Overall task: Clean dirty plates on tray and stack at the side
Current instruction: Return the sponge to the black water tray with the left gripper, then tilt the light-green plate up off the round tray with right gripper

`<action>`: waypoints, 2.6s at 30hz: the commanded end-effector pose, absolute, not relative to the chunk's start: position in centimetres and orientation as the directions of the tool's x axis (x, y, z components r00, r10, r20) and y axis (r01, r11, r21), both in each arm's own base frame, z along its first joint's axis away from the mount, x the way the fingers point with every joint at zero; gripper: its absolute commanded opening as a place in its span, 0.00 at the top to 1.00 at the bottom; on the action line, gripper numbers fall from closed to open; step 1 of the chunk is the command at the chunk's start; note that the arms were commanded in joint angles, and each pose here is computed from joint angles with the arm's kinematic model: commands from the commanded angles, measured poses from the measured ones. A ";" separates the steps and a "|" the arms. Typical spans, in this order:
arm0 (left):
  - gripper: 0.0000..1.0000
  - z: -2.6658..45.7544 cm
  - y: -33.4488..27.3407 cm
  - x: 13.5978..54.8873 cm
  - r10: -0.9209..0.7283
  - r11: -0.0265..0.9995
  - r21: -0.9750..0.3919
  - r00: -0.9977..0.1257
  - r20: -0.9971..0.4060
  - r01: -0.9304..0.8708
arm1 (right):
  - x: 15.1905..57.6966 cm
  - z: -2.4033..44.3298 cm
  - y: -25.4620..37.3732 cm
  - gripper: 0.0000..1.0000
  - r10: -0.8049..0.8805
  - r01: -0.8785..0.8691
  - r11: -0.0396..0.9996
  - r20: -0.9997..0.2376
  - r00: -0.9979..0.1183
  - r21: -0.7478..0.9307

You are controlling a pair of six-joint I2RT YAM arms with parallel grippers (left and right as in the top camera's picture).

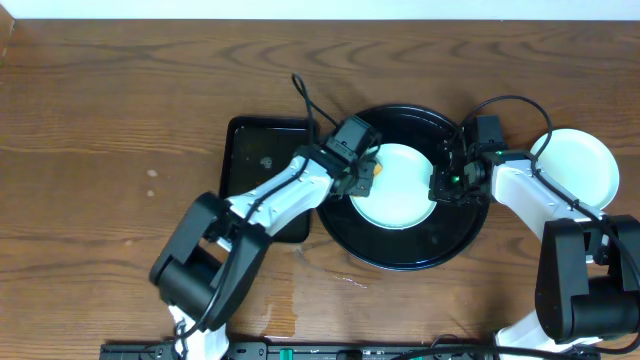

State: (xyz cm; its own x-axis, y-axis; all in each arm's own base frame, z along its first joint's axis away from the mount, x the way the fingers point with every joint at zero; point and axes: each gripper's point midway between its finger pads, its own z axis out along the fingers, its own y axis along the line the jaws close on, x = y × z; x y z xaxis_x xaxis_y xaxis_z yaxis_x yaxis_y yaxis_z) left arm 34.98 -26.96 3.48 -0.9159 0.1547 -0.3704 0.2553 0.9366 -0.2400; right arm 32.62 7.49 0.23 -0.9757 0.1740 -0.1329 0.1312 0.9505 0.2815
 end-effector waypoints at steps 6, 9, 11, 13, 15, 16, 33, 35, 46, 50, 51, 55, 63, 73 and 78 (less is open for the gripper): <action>0.93 8.7 -21.8 38.1 0.036 0.958 -0.235 -0.885 -0.463 0.162 | 31.3 -0.6 7.0 0.99 0.170 0.142 0.959 -0.097 -0.981 0.247; 0.93 8.2 -19.3 38.3 -0.002 0.970 -0.221 -0.904 -0.428 0.103 | 31.3 -0.6 7.0 0.98 0.170 0.142 0.959 -0.097 -0.981 0.247; 0.92 7.8 -17.6 38.3 -0.029 0.976 -0.209 -0.917 -0.398 0.060 | 31.3 -0.6 7.0 0.92 0.170 0.142 0.959 -0.098 -0.981 0.247; 0.92 7.5 -16.2 38.1 -0.051 0.980 -0.198 -0.927 -0.371 0.025 | 31.4 -0.6 7.0 0.90 0.170 0.142 0.959 -0.098 -0.981 0.247; 0.93 7.1 -15.0 37.8 -0.069 0.982 -0.187 -0.936 -0.345 -0.004 | 31.4 -0.6 7.0 0.89 0.170 0.142 0.959 -0.099 -0.980 0.247; 0.93 6.9 -14.6 37.6 -0.076 0.983 -0.182 -0.940 -0.333 -0.015 | 31.4 -0.6 7.0 0.89 0.170 0.142 0.959 -0.099 -0.980 0.247; 0.92 5.3 -12.5 36.3 -0.106 0.986 -0.154 -0.958 -0.267 -0.066 | 31.3 -1.0 7.5 0.99 0.156 0.123 0.960 -0.114 -0.981 0.251; 0.92 5.3 -12.5 36.3 -0.105 0.986 -0.154 -0.958 -0.266 -0.066 | 31.6 -0.9 7.5 0.99 0.139 0.103 0.962 -0.130 -0.982 0.251; 0.89 5.3 -12.5 36.2 -0.105 0.986 -0.153 -0.959 -0.263 -0.066 | 36.0 4.8 6.7 0.99 -0.009 -0.080 0.983 -0.392 -0.920 0.164; 0.88 5.3 -12.5 36.2 -0.105 0.986 -0.153 -0.959 -0.263 -0.066 | 36.7 8.3 5.9 0.99 -0.063 -0.125 0.988 -0.495 -0.867 0.093; 0.89 5.3 -12.5 36.2 -0.105 0.986 -0.153 -0.959 -0.264 -0.066 | 36.7 9.1 5.8 0.99 -0.079 -0.139 0.987 -0.515 -0.853 0.078; 0.88 5.3 -12.5 36.2 -0.105 0.986 -0.153 -0.959 -0.263 -0.066 | 37.0 11.7 4.8 0.99 -0.132 -0.159 0.987 -0.582 -0.803 -0.005; 0.88 5.3 -12.5 36.2 -0.105 0.986 -0.153 -0.959 -0.264 -0.066 | 37.5 14.9 2.9 0.99 -0.250 -0.160 0.967 -0.640 -0.726 -0.197; 0.87 5.3 -12.5 36.2 -0.105 0.986 -0.153 -0.959 -0.264 -0.066 | 38.3 17.7 4.7 0.99 -0.441 -0.179 0.884 -0.642 -0.627 -0.432; 0.87 5.3 -12.5 36.2 -0.105 0.986 -0.153 -0.959 -0.264 -0.066 | 38.4 19.4 7.1 0.99 -0.539 -0.180 0.821 -0.630 -0.559 -0.543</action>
State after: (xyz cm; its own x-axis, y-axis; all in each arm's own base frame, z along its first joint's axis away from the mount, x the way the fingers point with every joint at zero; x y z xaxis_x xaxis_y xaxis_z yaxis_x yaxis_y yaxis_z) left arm 36.25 -12.87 5.48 -0.9580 -0.1159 -0.2621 -0.0733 0.9833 -0.1666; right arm 38.25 7.14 16.75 -0.6033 -0.4783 -0.6381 -0.2284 0.8703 -0.4363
